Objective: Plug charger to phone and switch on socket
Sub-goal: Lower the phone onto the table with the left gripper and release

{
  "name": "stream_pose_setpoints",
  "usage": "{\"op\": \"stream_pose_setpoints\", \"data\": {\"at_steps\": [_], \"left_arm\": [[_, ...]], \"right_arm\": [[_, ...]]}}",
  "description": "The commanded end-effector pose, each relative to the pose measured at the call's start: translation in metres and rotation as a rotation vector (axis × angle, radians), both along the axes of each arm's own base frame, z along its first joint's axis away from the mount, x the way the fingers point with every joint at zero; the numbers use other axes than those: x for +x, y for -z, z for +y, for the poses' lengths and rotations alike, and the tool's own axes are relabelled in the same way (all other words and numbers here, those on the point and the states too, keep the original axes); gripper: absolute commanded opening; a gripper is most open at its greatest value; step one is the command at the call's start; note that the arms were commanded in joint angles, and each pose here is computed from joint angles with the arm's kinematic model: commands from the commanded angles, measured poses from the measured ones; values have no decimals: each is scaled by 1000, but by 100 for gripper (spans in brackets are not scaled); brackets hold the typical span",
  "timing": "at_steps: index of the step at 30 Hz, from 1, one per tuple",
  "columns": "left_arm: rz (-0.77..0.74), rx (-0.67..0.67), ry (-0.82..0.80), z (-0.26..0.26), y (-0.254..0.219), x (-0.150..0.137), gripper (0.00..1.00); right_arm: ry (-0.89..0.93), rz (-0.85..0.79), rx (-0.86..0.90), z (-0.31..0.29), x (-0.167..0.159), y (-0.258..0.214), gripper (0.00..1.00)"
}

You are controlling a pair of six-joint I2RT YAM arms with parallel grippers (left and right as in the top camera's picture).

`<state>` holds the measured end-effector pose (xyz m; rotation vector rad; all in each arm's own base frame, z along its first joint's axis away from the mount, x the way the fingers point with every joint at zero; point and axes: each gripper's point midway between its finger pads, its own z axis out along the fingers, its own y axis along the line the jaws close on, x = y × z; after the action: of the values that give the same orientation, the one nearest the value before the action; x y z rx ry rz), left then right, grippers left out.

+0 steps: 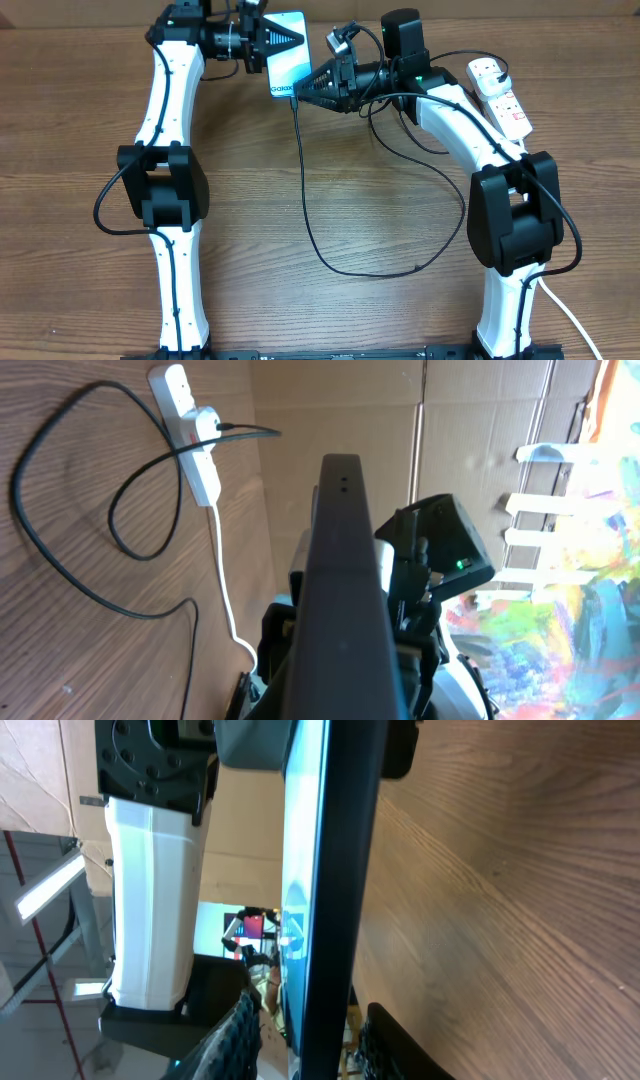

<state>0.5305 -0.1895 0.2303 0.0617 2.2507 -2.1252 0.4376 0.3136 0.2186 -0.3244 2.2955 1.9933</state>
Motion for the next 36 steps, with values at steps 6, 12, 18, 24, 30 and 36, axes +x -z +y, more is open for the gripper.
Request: {"op": "stream_pose_setpoints", "data": {"at_steps": [6,12,18,24,30,36], "left_arm": [[-51,-33,27,-2,-22,-7,4],[-73,2,4,-2,-15,-3,4],[-38,156,-53,2,18,-5,4],[14,405,-41,11,64,-27,4],[-3,742,69,31,112,-58,4],[-32,881,130,35,133,-66,4]], "right_arm": [[30,-50,9,-18,14,-5,41],[85,-63,21,-55,32,-7,52],[120,-78,2,-76,38,0,66],[181,-44,-158,-76,36,38,68],[221,-13,-407,-76,25,85,68],[264,26,-607,-96,19,116,67]]}}
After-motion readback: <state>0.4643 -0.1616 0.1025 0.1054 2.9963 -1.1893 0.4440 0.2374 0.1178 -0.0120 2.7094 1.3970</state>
